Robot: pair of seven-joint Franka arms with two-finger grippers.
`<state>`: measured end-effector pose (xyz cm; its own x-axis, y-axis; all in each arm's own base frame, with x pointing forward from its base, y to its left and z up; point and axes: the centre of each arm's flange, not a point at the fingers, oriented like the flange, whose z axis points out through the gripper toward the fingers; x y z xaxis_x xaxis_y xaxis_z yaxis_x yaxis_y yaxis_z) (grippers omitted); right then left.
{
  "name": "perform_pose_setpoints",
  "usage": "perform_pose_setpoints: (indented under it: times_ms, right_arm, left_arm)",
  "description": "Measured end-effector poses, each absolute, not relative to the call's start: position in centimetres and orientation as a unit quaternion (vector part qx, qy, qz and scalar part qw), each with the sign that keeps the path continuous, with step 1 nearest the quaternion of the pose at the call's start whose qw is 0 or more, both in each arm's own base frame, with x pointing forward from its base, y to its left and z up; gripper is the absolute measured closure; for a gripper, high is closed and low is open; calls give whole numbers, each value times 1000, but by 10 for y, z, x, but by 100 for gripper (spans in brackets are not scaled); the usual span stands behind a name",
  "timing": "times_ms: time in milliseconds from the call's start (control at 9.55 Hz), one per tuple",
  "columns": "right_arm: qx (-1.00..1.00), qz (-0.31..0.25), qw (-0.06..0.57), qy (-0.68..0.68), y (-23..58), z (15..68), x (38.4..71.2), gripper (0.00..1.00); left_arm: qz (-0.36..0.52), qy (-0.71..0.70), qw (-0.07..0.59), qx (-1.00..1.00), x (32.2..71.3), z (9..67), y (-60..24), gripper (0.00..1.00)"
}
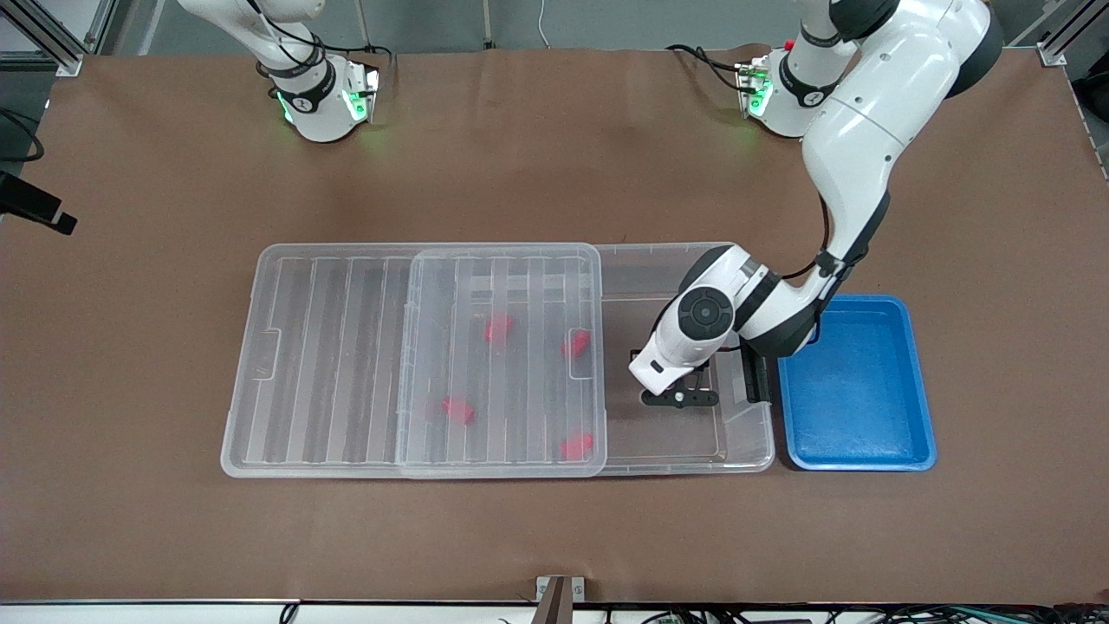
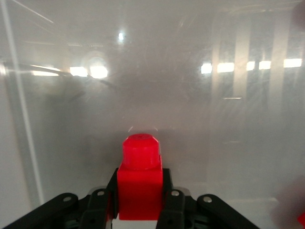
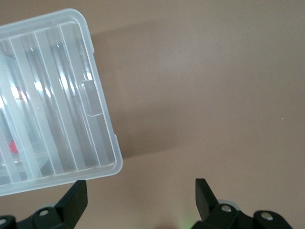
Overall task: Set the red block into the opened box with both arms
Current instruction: 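Lift the red block with the left gripper and carry it over the box, then lower the block into the box and open the left gripper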
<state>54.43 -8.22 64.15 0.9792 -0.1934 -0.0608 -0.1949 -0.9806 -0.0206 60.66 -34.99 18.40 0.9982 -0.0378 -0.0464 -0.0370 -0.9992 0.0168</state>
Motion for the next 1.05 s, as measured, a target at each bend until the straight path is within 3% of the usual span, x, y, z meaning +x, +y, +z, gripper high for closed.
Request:
perform_pose_setpoints:
  times_ms: [210,629,733,943,1048]
  right_arm:
    - [-995,28,14,91,-88,632,543,0]
    - [-997,22,15,68,-88,636,536,0]
    - [-997,22,15,67,-88,636,536,0]
    - [-998,20,15,55,-89,636,537,3]
    - [-999,9,14,35,-91,632,542,9]
  left_arm:
    - [-4,-37,-4,999,610,188,-355,62]
    - [29,-29,-18,999,618,220,-362,7]
    - [40,-27,-25,999,621,250,-361,0]
    - [60,-23,-34,997,622,321,-355,0]
    - [54,-30,-23,998,619,357,-348,0]
